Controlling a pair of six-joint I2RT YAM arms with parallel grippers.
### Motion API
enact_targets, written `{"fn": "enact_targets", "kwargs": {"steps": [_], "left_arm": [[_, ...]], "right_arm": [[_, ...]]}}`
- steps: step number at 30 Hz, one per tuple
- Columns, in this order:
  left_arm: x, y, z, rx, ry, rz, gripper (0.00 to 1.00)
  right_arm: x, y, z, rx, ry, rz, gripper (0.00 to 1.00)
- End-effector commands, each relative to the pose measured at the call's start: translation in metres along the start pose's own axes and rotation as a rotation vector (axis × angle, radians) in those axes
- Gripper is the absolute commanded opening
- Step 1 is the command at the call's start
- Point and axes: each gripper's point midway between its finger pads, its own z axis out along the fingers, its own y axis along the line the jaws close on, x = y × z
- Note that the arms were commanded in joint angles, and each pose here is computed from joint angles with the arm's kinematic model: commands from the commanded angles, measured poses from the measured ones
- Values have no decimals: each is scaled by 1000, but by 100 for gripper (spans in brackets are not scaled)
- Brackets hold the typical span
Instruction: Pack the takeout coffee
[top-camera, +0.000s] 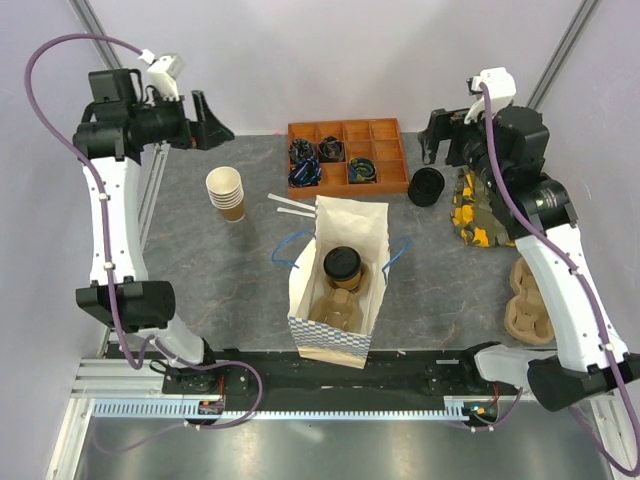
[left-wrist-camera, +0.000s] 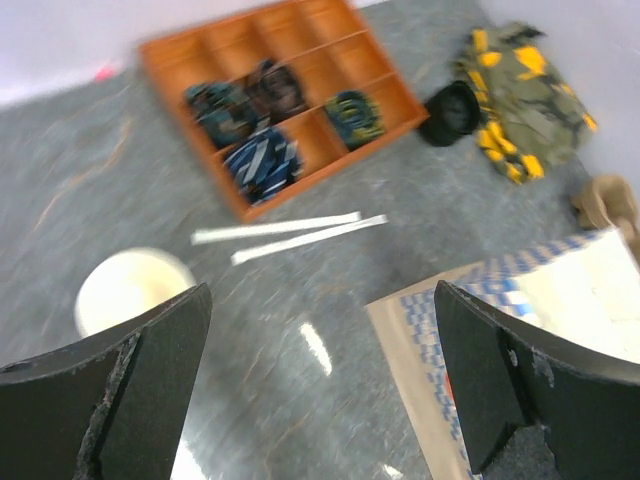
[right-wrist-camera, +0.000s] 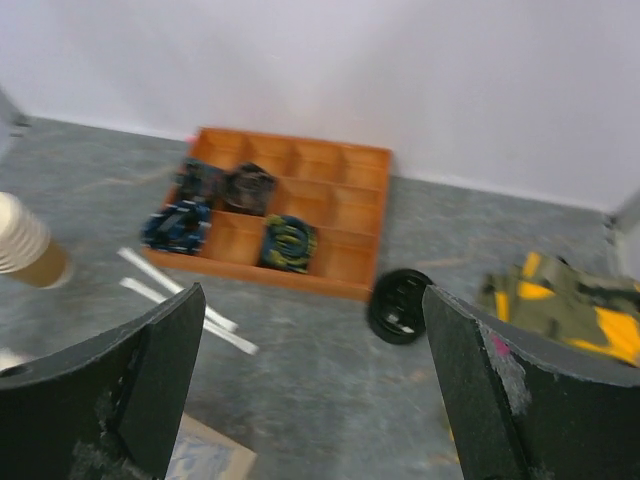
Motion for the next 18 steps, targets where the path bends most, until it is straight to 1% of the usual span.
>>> {"fn": "enact_targets", "kwargs": {"steps": [1,3,5,6,7,9,10,11,13,18], "left_arm": [[18,23,-17,-43,62,-139,100],[29,41,-22,-96,92,-175,100],[47,54,-28,-130,129,-212,100],[53,58,-30,-146,138,-213,100],[66,63,-28,-157,165,-219,100],[74,65,-35,-206,173,-197,100],[86,68,-34,-217,195,-205,100],[87,66,-37,-229,189,-189,100],[99,70,-39,-258,206,-197,100],[103,68,-42,-273,202,-201,100]], "right_arm": [[21,-52,5,123,112,-19,98],[35,-80,4,185,168,-6,98],[52,-94,6,205,219,-3,98],[60,-111,3,236,248,-13,98],[67,-115,4,226,271,-12,98],[87,-138,-2,259,325,30,98],[93,-143,-3,262,339,42,98],[102,-145,-5,261,362,51,98],[107,-148,-9,267,370,52,98],[119,-145,-11,258,388,69,98]]}}
